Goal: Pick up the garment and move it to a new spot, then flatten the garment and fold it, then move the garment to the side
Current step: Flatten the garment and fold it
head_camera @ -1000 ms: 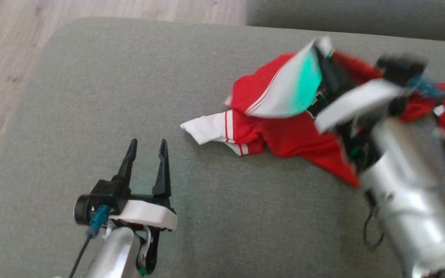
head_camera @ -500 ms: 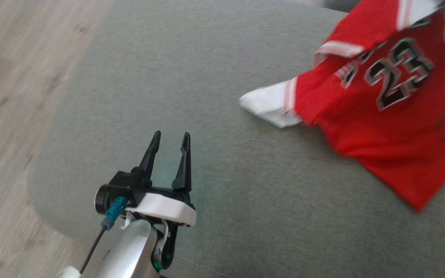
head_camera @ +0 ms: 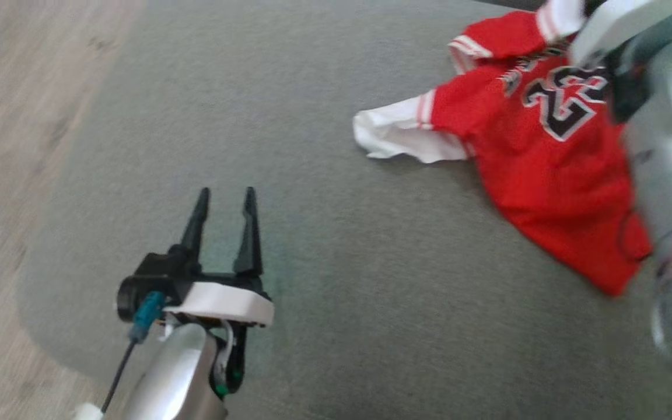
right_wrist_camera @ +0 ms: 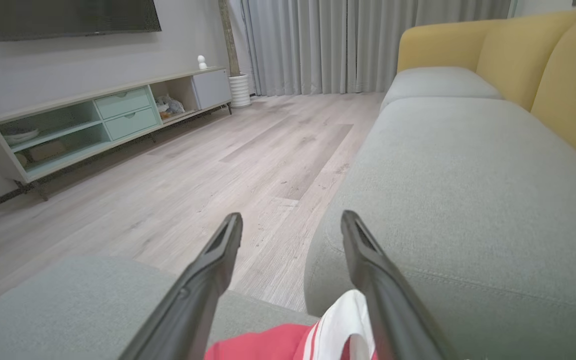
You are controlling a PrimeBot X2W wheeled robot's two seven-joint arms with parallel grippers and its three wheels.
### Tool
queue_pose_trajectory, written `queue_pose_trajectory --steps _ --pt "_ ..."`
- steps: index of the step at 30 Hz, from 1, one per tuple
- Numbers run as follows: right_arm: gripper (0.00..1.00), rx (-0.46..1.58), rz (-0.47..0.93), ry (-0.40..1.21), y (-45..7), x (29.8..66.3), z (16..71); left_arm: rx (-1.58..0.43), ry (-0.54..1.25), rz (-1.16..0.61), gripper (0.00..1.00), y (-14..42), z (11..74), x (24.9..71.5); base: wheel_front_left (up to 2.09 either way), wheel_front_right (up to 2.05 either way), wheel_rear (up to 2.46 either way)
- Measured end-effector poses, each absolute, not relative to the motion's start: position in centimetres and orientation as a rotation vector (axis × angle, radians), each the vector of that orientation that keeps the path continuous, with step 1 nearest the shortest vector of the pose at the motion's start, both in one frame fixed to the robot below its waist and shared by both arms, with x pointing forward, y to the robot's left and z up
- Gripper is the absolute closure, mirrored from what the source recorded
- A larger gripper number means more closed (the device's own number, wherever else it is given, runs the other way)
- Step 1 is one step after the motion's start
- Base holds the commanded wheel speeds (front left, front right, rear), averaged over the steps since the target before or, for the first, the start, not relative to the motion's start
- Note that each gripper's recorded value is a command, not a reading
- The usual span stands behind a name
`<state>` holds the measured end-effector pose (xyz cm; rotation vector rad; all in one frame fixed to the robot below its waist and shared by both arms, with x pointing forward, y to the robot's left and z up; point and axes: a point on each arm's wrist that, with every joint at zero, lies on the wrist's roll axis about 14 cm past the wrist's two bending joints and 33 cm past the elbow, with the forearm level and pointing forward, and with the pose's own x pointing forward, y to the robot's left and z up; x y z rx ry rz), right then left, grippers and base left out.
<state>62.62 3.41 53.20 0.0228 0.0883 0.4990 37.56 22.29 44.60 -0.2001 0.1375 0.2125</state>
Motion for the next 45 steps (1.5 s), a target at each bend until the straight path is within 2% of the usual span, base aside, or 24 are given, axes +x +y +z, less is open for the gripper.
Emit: queue_pose_trajectory --steps 4,8,16,22,27,34,45 --pt "0.00 0.039 0.476 0.079 1.6 59.9 52.2 -0.191 0.103 0.183 0.00 21.8 45.5 38.9 0.00 0.00 0.00" --pt "0.00 0.073 0.397 0.028 -3.0 57.0 51.9 -0.195 0.078 0.131 0.00 20.4 46.1 39.9 0.00 0.00 0.00" --pt "0.00 0.134 0.265 0.103 -10.4 46.2 46.2 -0.210 0.069 0.000 0.00 16.1 46.4 40.6 0.00 0.00 0.00" --pt "0.00 0.161 0.191 0.070 -13.2 41.5 46.5 -0.208 0.047 -0.055 0.00 14.3 47.4 40.5 0.00 0.00 0.00" --pt "0.00 0.172 0.180 0.080 -13.4 39.8 46.0 -0.207 0.066 -0.075 0.00 13.6 46.8 39.9 0.00 0.00 0.00" --pt "0.00 0.135 0.226 0.089 -12.0 40.1 45.7 -0.207 0.086 -0.073 0.00 13.8 46.1 39.7 0.00 0.00 0.00" --pt "0.00 -0.069 0.436 0.337 -6.6 39.6 39.6 -0.196 0.123 -0.047 0.00 14.8 44.8 39.7 0.00 0.00 0.00"
